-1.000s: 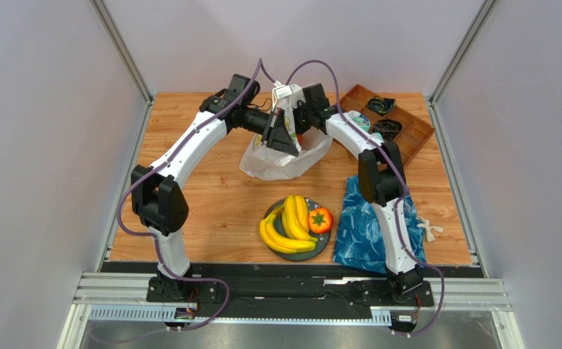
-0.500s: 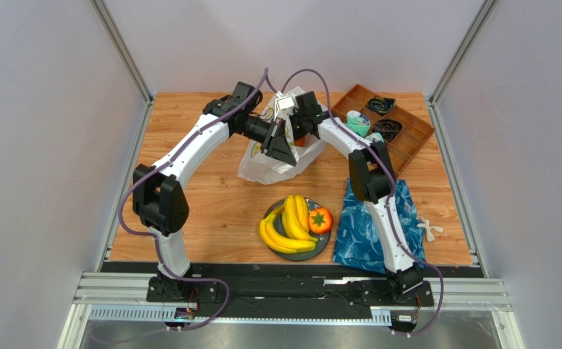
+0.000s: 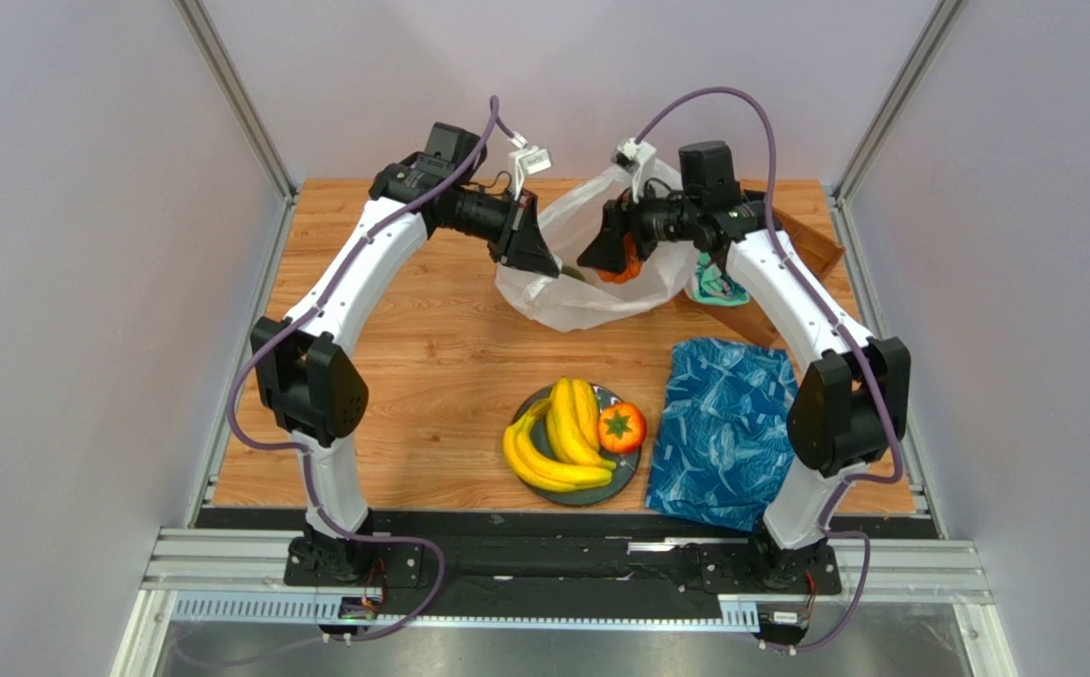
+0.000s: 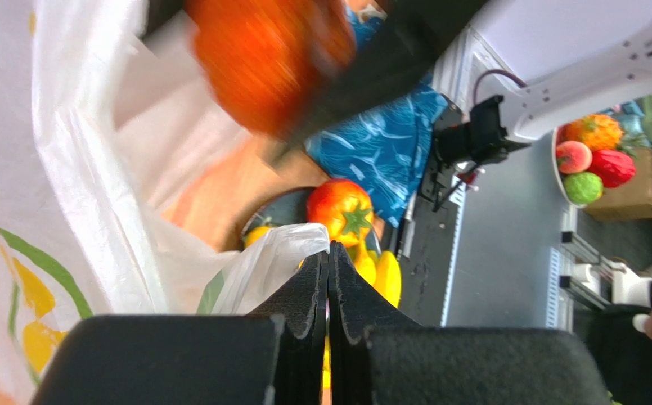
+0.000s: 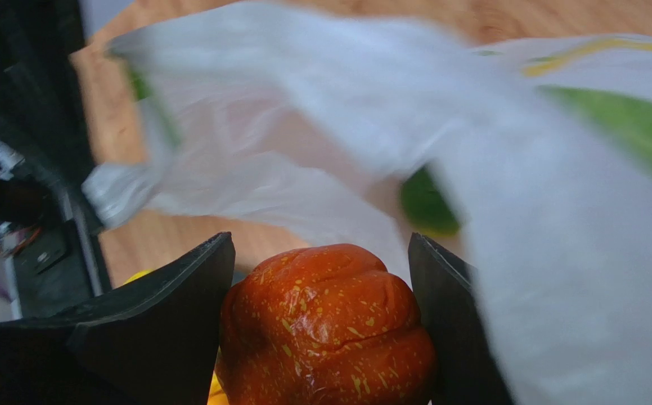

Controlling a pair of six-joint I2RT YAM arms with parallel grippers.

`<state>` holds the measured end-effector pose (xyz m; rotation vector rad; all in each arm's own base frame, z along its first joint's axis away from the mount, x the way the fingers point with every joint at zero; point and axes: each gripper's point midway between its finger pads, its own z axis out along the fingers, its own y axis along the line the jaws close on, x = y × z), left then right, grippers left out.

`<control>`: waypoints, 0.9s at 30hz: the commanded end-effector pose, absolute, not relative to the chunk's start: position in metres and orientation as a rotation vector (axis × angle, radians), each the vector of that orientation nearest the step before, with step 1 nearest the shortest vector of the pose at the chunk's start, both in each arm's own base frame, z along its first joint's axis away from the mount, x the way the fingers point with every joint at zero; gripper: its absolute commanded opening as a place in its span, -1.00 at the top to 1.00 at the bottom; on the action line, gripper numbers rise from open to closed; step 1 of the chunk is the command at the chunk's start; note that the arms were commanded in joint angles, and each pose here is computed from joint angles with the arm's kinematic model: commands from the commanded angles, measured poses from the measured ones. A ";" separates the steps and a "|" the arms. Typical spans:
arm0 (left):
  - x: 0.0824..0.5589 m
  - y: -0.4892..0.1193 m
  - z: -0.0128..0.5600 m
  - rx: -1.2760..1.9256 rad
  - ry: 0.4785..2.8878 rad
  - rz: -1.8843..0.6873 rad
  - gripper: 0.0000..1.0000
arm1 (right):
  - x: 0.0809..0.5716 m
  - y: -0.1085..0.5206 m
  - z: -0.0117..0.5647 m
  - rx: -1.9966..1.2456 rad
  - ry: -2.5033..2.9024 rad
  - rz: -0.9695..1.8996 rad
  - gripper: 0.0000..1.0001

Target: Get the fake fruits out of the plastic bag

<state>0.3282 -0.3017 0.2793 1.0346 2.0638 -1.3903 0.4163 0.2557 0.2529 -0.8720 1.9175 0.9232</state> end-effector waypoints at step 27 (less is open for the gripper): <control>0.395 -0.264 0.259 0.859 2.129 -1.241 1.00 | 0.157 0.333 0.154 -1.855 1.663 1.657 -0.28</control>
